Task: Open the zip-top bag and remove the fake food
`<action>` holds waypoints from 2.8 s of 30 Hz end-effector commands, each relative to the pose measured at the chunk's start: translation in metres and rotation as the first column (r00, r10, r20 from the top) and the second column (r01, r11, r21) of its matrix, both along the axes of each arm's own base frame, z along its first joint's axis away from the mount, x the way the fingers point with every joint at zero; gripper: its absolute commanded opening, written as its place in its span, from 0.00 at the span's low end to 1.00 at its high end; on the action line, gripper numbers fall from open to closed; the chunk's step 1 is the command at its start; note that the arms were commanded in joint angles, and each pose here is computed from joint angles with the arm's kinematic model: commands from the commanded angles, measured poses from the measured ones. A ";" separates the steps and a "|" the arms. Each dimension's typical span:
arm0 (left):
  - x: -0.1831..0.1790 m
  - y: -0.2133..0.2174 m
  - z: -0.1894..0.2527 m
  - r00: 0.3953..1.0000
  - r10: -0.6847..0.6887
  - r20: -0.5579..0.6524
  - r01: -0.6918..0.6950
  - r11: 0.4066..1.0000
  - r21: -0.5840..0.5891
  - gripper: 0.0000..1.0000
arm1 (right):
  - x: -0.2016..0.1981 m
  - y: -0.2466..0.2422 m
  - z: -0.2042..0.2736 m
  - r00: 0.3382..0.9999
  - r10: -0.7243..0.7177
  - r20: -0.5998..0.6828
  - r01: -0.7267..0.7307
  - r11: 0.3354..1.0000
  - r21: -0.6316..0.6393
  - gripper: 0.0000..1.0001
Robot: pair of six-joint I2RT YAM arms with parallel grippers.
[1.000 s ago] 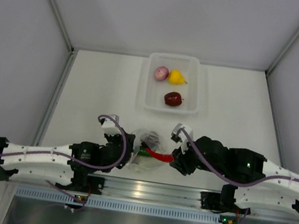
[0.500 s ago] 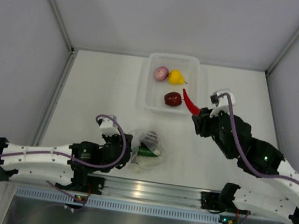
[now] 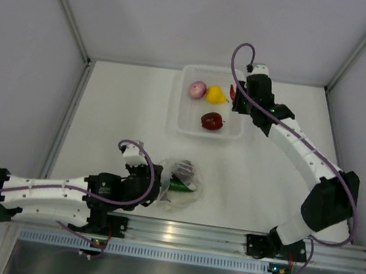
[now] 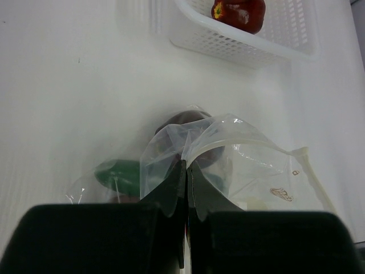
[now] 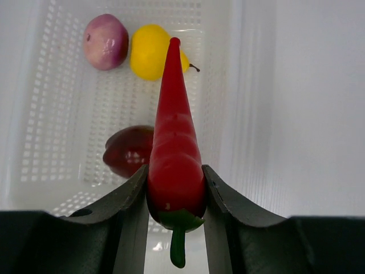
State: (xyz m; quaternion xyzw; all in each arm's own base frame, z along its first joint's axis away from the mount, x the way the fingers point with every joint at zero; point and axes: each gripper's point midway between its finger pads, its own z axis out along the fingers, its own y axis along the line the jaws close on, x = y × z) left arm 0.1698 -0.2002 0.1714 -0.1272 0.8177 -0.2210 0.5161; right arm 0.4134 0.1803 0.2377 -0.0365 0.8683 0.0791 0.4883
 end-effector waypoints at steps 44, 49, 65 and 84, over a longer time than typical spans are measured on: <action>0.018 -0.046 0.107 0.996 0.029 0.086 -0.019 0.994 -0.112 0.00 | -0.162 0.091 0.038 0.848 0.498 0.183 -0.530 0.812 0.245 0.50; 0.021 -0.061 0.116 0.996 0.022 0.088 -0.013 0.995 -0.102 0.00 | -0.201 0.104 0.039 0.811 0.547 0.207 -0.585 0.750 0.308 0.36; 0.026 -0.103 0.110 0.999 0.014 0.052 -0.009 0.996 -0.090 0.00 | -0.248 0.098 0.041 0.851 0.462 0.248 -0.522 0.795 0.310 0.18; 0.018 -0.096 0.083 0.992 0.126 -0.024 -0.128 0.944 -0.304 0.00 | -0.220 0.126 -0.092 0.972 0.234 0.003 -0.212 0.878 0.430 0.25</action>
